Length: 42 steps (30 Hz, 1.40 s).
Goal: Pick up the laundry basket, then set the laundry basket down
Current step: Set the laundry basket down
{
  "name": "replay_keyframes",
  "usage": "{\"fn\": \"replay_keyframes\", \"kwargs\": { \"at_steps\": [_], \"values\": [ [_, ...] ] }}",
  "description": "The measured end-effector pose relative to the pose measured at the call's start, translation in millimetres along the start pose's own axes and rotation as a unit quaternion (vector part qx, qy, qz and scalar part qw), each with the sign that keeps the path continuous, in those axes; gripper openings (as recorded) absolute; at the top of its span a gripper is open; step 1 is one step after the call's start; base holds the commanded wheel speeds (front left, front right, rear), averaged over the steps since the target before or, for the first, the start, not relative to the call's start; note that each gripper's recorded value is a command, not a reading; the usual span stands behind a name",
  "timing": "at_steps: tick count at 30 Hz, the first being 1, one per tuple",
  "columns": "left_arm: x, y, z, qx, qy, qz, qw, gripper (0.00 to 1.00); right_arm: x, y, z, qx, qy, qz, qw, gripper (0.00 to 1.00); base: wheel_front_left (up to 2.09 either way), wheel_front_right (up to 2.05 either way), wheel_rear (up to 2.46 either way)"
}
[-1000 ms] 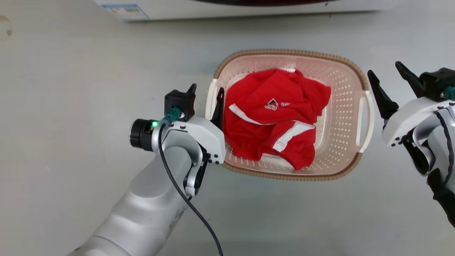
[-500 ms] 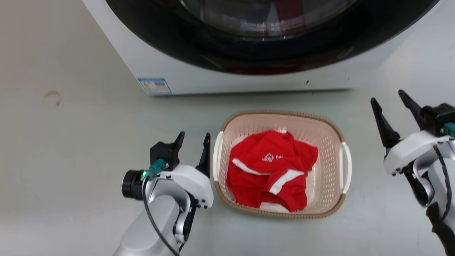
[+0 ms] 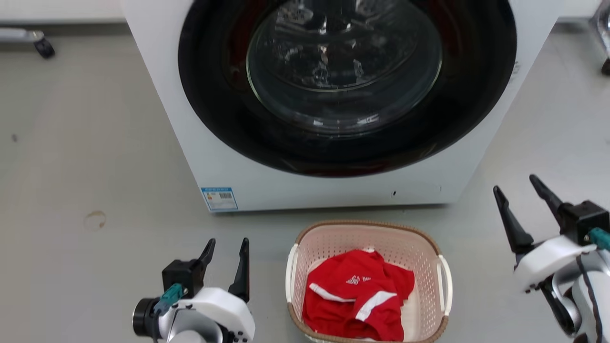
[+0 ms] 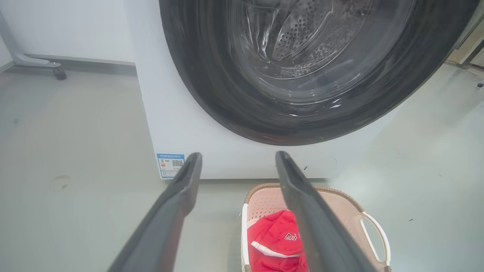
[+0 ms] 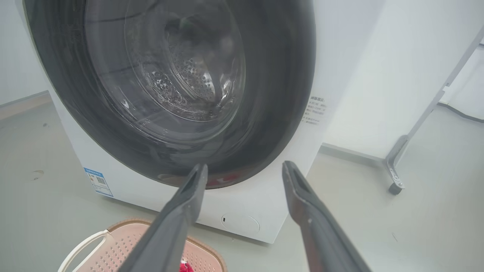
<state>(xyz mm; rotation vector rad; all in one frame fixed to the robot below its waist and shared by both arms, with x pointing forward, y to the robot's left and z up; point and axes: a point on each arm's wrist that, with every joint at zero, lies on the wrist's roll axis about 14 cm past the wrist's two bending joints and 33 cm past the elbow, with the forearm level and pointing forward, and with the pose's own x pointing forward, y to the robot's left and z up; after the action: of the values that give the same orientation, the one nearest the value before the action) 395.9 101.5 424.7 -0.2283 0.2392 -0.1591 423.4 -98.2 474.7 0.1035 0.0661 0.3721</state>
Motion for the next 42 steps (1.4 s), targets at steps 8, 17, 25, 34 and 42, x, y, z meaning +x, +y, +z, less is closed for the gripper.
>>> {"fn": "replay_keyframes", "kwargs": {
  "at_steps": [8,17,25,34,42],
  "values": [
    [-41,24,12,-0.007,-0.037,0.033,0.999,1.00,-45,1,19,-0.006,-0.037,-0.024,0.999,1.00,0.00,0.00,0.00],
    [-63,31,23,-0.008,-0.070,0.043,0.997,1.00,-94,-13,14,0.007,-0.049,-0.081,0.996,1.00,0.00,0.00,0.00],
    [-73,31,25,-0.004,-0.080,0.043,0.996,1.00,-125,-19,-3,0.026,-0.033,-0.120,0.992,1.00,0.00,0.00,0.00],
    [-67,25,21,-0.005,-0.072,0.033,0.997,1.00,-132,-23,2,0.027,-0.041,-0.134,0.990,1.00,0.00,0.00,0.00],
    [-55,14,3,-0.002,-0.038,0.015,0.999,1.00,-138,-30,3,0.027,-0.042,-0.149,0.988,1.00,0.00,0.00,0.00]
  ]
}}
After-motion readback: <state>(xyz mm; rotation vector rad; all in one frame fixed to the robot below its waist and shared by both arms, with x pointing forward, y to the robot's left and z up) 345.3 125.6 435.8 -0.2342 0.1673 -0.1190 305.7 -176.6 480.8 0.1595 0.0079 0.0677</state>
